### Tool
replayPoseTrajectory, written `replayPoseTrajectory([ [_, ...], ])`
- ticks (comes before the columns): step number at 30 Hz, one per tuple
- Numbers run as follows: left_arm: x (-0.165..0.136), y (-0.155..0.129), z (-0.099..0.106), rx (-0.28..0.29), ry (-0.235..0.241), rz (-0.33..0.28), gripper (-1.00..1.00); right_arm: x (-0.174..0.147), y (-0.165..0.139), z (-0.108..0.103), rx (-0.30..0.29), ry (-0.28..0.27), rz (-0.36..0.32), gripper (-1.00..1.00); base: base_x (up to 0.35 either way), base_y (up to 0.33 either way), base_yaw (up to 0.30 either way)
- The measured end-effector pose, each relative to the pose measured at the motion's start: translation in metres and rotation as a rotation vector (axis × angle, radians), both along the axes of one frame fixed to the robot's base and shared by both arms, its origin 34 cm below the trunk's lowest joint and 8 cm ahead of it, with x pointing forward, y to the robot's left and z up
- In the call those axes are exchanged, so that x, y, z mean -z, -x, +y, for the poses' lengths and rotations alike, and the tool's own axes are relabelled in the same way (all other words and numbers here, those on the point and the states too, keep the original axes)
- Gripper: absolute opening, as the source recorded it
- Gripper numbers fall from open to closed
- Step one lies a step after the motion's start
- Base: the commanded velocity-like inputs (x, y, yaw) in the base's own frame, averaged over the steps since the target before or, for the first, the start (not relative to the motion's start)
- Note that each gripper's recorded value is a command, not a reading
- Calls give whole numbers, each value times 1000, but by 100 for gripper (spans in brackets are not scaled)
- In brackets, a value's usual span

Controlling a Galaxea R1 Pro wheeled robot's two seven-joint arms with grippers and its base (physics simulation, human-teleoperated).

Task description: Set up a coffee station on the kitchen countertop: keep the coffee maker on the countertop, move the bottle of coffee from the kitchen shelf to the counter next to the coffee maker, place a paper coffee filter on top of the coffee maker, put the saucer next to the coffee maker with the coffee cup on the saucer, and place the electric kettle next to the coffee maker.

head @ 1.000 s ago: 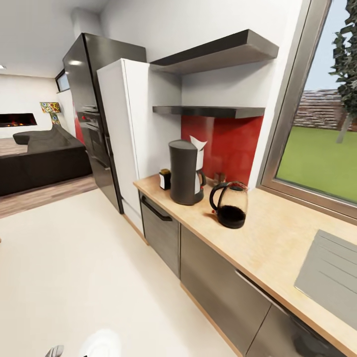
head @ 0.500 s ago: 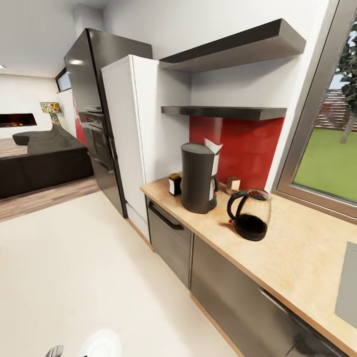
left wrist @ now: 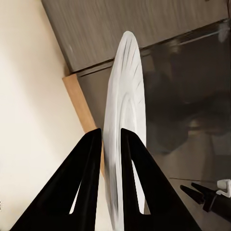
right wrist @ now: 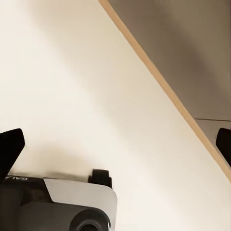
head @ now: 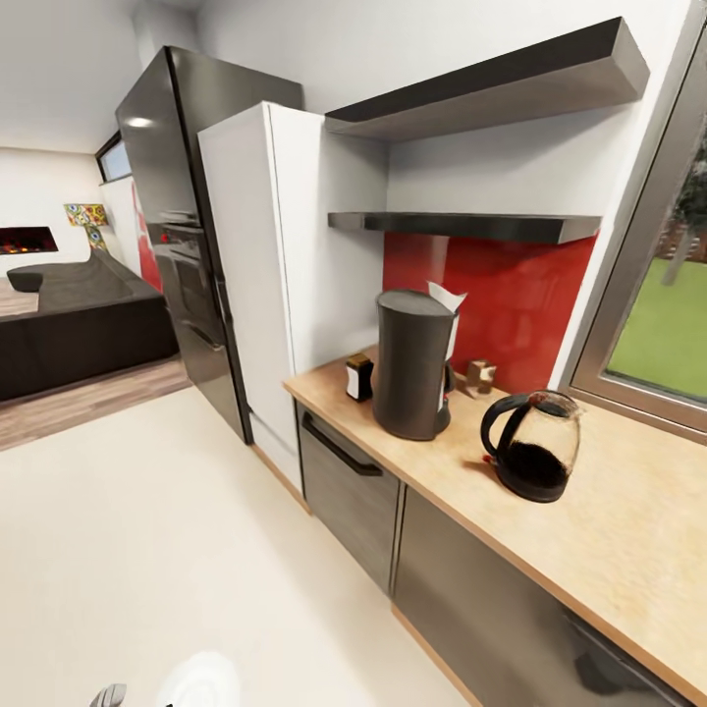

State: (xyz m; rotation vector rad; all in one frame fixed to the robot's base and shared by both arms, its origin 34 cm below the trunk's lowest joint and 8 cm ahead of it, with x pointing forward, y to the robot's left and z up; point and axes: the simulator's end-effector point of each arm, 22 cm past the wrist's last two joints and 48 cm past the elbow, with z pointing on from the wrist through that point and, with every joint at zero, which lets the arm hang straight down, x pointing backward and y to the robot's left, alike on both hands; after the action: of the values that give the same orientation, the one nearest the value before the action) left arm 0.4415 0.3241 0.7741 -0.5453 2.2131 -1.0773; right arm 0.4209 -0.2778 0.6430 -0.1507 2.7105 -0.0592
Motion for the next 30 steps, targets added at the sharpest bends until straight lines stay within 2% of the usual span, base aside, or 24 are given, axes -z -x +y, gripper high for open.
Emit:
replayPoseTrajectory([
  [7, -2, -2, 0, 0, 0, -7, -100, -2, -2, 0, 0, 0, -6, 100, 150, 238, -196],
  [16, -5, -6, 3, -3, -6, -16, -100, -4, -5, 0, 1, 1, -14, 100, -119, 261, -199],
  [23, -16, -21, 14, -4, -23, -38, -100, -6, -7, 0, 1, 1, -20, 100, -30, 36, -167],
  [24, -22, -31, 15, -4, -25, -53, -100, -6, -7, -1, 2, 3, -20, 100, -1, 2, -21],
  [25, -31, -58, 14, 0, -22, -32, -100, -6, -7, -1, 2, 4, -19, 100, -1, 1, -14],
  [26, -54, -101, 15, -17, -11, -64, -100, -6, -6, -1, 2, 4, -18, 100, -1, 1, -9],
  [27, -56, -111, 14, -21, -13, -37, -100, -5, -4, -1, 1, 3, -15, 100, 0, 0, -4],
  [28, -62, -135, 15, -28, -33, 1, -100, -3, 2, -1, 0, 3, -7, 100, 0, 0, -2],
  [29, -85, -168, 17, -48, -28, -28, -100, -2, 4, -1, 0, 2, -4, 100, 0, 0, -1],
  [30, -90, -178, 19, -53, -43, -21, -100, -1, 6, 0, 0, 1, -2, 100, 0, 0, 0],
])
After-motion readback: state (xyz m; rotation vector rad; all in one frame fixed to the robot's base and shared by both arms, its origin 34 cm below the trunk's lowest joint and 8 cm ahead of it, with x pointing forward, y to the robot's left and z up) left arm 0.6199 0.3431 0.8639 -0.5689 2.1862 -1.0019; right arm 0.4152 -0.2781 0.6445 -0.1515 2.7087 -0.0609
